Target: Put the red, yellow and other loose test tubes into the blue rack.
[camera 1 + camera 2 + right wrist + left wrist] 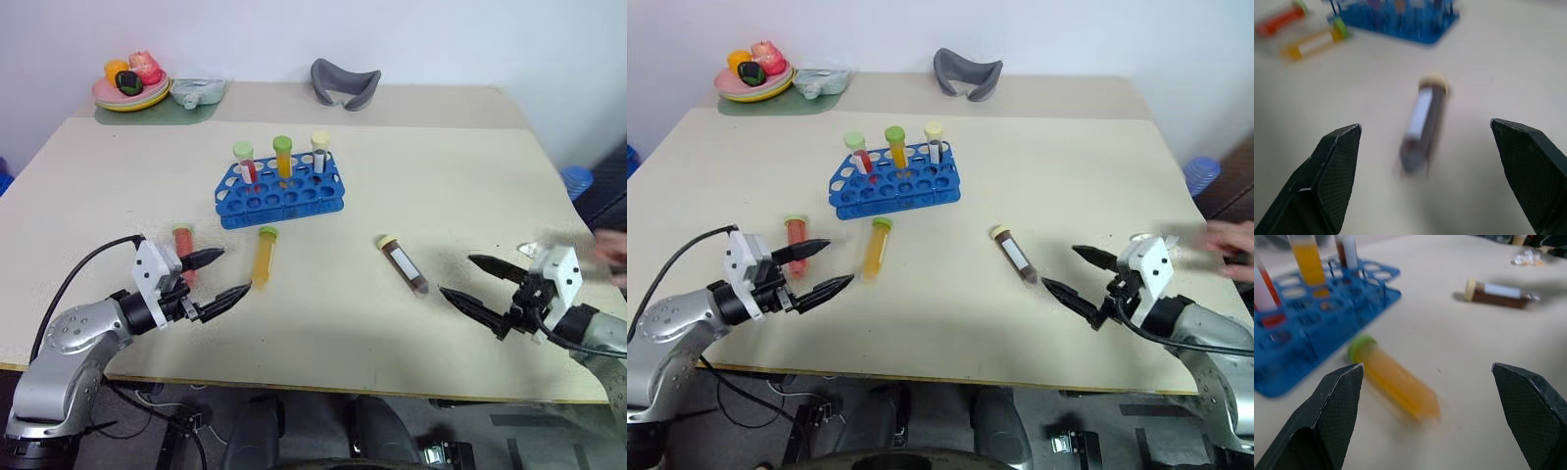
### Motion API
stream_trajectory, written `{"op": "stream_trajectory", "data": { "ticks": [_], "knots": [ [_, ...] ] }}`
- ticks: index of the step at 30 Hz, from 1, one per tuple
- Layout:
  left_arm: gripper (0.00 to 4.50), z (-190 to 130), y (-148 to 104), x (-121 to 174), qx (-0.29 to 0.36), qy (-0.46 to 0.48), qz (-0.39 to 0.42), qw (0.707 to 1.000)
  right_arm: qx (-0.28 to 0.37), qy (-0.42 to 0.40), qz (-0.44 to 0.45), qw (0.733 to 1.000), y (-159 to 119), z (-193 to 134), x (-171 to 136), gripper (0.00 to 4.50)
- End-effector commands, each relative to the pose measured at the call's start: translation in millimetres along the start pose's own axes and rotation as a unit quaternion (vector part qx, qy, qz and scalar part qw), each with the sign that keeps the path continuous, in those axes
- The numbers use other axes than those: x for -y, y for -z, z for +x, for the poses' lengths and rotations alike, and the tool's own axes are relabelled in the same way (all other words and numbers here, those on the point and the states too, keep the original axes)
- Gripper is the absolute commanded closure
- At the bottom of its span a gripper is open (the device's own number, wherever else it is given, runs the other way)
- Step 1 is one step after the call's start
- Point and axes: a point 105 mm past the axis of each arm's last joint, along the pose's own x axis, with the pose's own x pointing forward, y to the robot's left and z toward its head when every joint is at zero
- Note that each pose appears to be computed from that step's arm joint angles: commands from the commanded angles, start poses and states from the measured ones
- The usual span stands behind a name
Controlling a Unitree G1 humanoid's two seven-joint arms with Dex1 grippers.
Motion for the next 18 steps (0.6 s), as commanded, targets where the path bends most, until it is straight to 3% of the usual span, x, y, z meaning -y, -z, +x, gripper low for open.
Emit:
{"op": "stream_trajectory", "data": {
  "ticks": [1,10,18],
  "knots": [
    [0.22,-4,-13,0,0.009,0.001,0.029,1.000,0.014,0.009,-0.029,0.999,-9,-7,6,0.15],
    [0.22,-1,-16,3,0.016,0.006,0.028,0.999,0.013,-0.005,-0.021,1.000,-5,-2,2,0.15],
    [0.22,4,-15,9,0.020,0.028,0.024,0.999,0.019,-0.019,-0.020,0.999,-22,16,-16,0.15]
  ]
}}
